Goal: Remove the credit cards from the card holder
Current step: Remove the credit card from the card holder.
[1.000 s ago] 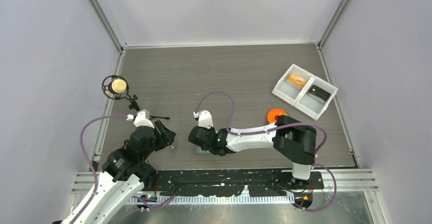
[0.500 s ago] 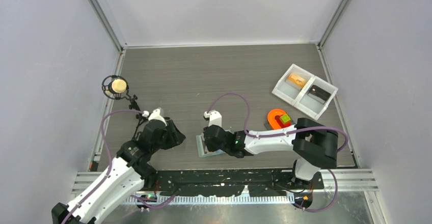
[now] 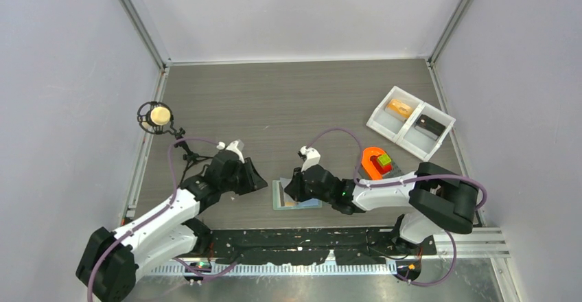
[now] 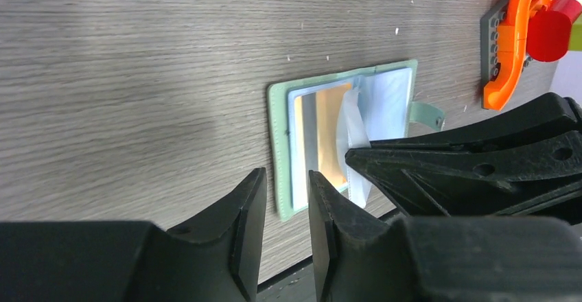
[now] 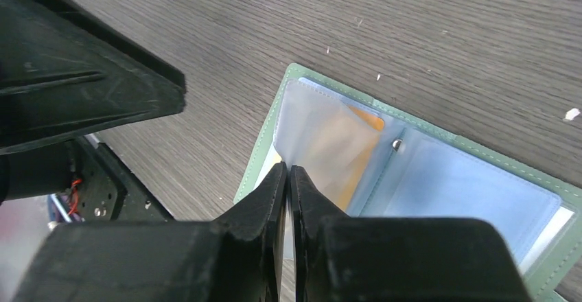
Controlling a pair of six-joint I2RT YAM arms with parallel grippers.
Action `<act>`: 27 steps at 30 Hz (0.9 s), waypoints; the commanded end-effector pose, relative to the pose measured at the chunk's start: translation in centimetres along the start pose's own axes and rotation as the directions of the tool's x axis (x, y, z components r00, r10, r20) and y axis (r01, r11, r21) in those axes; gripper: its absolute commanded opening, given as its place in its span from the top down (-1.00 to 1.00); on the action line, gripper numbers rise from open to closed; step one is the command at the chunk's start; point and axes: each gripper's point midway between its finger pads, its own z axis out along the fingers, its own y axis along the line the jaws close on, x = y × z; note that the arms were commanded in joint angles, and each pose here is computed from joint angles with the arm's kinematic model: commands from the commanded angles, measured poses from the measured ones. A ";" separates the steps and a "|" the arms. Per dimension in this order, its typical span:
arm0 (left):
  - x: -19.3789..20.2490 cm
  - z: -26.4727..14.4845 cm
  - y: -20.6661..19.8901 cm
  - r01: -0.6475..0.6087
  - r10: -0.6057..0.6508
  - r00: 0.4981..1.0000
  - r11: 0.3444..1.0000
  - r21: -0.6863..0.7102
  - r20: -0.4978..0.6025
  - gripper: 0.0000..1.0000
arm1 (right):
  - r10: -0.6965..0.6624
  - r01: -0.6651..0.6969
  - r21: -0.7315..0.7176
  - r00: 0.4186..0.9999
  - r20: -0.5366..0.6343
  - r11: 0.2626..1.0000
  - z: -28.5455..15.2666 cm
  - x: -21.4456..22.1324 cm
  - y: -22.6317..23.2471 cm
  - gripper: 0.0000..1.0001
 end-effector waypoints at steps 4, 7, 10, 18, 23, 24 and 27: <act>-0.7 1.6 -2.9 0.000 0.001 1.000 0.995 0.105 -0.013 0.43 | 0.072 -0.050 -0.215 0.993 0.095 0.975 -1.4 -2.7 3.4 0.77; -0.1 2.5 -3.0 0.005 -0.001 0.999 0.995 0.102 -0.041 0.46 | 0.087 -0.063 -0.238 0.992 0.094 0.969 -1.7 -2.7 3.6 0.77; 0.2 3.1 -3.9 0.000 0.007 0.999 0.992 0.127 -0.054 0.48 | 0.096 -0.069 -0.241 0.991 0.098 0.968 -2.1 -2.7 3.4 0.76; 1.2 4.7 -5.7 -0.011 0.026 0.995 0.989 0.151 -0.098 0.52 | 0.102 -0.075 -0.231 0.989 0.107 0.970 -2.8 -2.7 2.8 0.63; 2.3 5.4 -7.0 -0.011 0.033 0.991 0.986 0.169 -0.130 0.54 | 0.100 -0.076 -0.201 0.989 0.110 0.977 -3.2 -2.6 2.0 0.35; 2.4 5.5 -7.1 -0.013 0.037 0.990 0.985 0.172 -0.134 0.54 | 0.100 -0.080 -0.174 0.989 0.105 0.981 -3.2 -2.4 1.4 0.30; 2.8 5.5 -7.8 -0.023 0.049 0.989 0.983 0.182 -0.139 0.54 | 0.097 -0.079 -0.140 0.987 0.127 0.987 -4.3 -3.2 0.8 0.15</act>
